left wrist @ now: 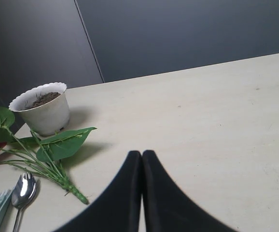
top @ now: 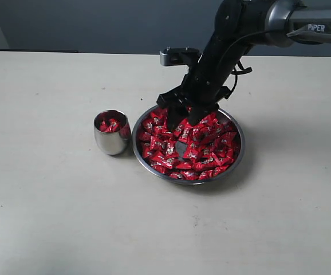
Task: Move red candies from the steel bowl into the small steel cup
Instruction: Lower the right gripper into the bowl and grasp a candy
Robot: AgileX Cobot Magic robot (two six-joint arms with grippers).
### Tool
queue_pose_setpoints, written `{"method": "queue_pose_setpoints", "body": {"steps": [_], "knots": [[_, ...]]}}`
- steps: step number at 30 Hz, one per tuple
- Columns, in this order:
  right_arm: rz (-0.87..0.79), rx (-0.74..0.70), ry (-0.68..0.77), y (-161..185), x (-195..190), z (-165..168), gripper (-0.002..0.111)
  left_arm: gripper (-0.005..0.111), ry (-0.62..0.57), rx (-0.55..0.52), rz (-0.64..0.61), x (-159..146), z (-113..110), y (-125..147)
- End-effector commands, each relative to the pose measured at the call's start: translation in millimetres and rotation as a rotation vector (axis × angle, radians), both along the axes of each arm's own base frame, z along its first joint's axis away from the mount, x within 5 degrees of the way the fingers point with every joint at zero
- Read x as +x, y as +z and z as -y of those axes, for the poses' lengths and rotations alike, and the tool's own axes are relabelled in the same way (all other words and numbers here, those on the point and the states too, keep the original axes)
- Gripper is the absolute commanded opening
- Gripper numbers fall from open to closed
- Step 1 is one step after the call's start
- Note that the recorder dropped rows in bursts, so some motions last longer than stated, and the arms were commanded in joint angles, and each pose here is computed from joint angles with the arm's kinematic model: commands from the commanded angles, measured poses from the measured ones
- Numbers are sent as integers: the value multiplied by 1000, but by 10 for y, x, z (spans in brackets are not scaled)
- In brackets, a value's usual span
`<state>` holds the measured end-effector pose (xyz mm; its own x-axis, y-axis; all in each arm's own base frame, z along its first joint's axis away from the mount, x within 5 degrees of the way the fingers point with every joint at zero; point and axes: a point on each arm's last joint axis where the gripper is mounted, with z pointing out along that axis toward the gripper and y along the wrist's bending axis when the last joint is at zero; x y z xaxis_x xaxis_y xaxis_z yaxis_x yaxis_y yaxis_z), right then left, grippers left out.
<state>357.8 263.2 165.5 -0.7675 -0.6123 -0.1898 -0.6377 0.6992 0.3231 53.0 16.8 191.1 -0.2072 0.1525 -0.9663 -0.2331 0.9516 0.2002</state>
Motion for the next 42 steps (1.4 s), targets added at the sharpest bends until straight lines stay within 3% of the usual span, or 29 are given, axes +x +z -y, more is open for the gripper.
{"method": "queue_pose_setpoints", "body": {"steps": [1,16,25,27,32,36,42], "knots": [[-40,14,-8,-43,-21,-9,57,0,-5,4,15,1,3,9],[-62,30,-17,-55,-32,-26,57,0,-5,4,15,1,3,9],[-145,-23,20,-412,-116,-133,56,0,-5,4,15,1,3,9],[-129,-21,21,-447,-121,-173,48,0,-5,4,15,1,3,9],[-96,-11,17,-443,-115,-213,0,0,-5,4,15,1,3,9],[-63,-57,10,-364,-96,-154,0,0,-5,4,15,1,3,9],[70,-32,4,102,-82,-105,0,0,-5,4,15,1,3,9]]}}
